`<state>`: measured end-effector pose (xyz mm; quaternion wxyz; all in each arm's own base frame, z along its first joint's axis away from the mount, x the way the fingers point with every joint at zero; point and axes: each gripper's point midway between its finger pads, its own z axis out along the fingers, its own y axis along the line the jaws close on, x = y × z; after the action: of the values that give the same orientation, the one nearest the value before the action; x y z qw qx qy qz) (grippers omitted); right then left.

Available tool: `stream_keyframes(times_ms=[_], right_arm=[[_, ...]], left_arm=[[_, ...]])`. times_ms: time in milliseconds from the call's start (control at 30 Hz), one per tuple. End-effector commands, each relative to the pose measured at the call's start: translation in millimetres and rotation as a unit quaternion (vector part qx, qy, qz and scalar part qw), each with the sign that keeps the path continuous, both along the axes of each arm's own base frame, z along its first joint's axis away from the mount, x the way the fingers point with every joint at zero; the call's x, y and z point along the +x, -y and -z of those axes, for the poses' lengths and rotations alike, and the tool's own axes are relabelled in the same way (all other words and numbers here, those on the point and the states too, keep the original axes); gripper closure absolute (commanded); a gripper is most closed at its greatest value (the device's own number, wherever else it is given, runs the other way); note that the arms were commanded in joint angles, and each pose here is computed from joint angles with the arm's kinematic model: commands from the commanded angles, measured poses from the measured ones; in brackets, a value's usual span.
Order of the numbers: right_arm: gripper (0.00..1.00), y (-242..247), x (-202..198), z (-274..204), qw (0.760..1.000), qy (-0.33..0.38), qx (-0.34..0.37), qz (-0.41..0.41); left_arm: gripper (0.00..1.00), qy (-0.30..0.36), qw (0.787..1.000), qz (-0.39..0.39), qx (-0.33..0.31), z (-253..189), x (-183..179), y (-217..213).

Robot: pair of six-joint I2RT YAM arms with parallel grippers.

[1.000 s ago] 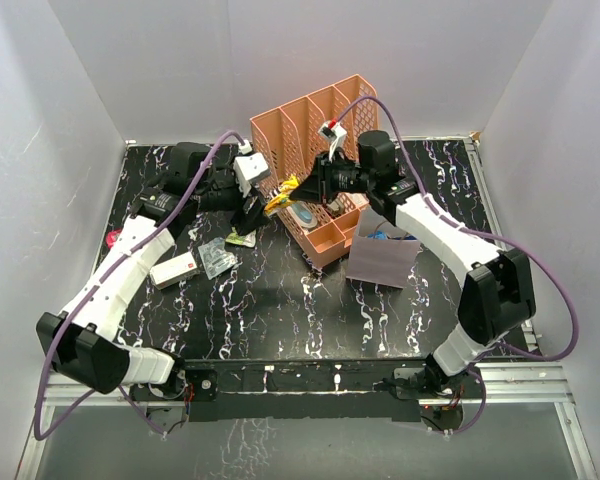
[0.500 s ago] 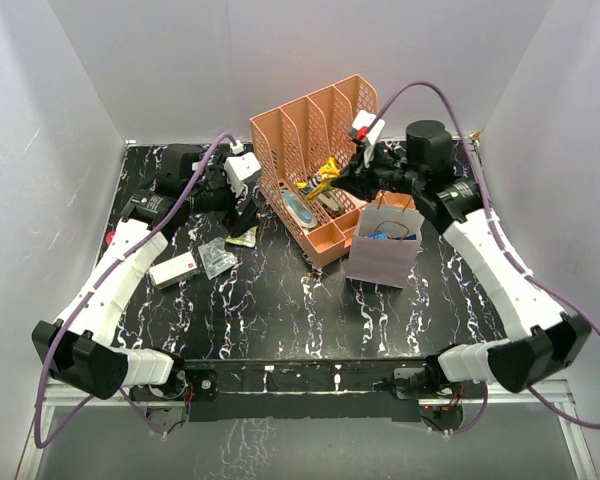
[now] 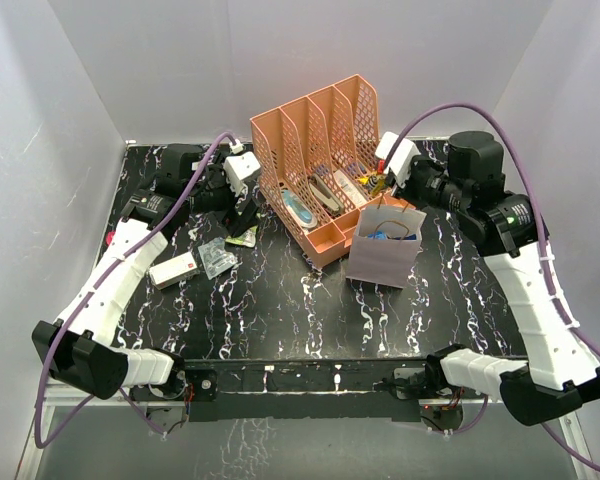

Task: Place the snacks into the paper bag
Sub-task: Place the snack in the paper bag.

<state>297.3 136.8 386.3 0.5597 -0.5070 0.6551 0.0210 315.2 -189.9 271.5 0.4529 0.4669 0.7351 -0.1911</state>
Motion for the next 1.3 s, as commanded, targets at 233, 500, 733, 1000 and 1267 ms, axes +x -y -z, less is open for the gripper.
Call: stream_keyframes(times_ms=[233,500,733,1000,1267], right_arm=[[0.92,25,-1,16,0.992,0.003,-0.127,-0.008],[0.92,21,8,43,0.986,-0.029,-0.161,-0.035],[0.92,10,15,59,0.982,-0.049,-0.167,-0.07],[0.92,21,26,75,0.98,-0.072,-0.163,-0.084],[0.92,34,35,89,0.979,-0.091,-0.157,-0.091]], left_arm=[[0.08,-0.009,1.0,-0.007,0.018,18,5,-6],[0.08,-0.014,1.0,-0.006,0.021,23,7,-5],[0.08,-0.013,1.0,-0.01,0.022,24,8,-8],[0.08,-0.014,1.0,-0.013,0.019,24,8,-10],[0.08,-0.02,1.0,-0.013,0.017,26,12,-10]])
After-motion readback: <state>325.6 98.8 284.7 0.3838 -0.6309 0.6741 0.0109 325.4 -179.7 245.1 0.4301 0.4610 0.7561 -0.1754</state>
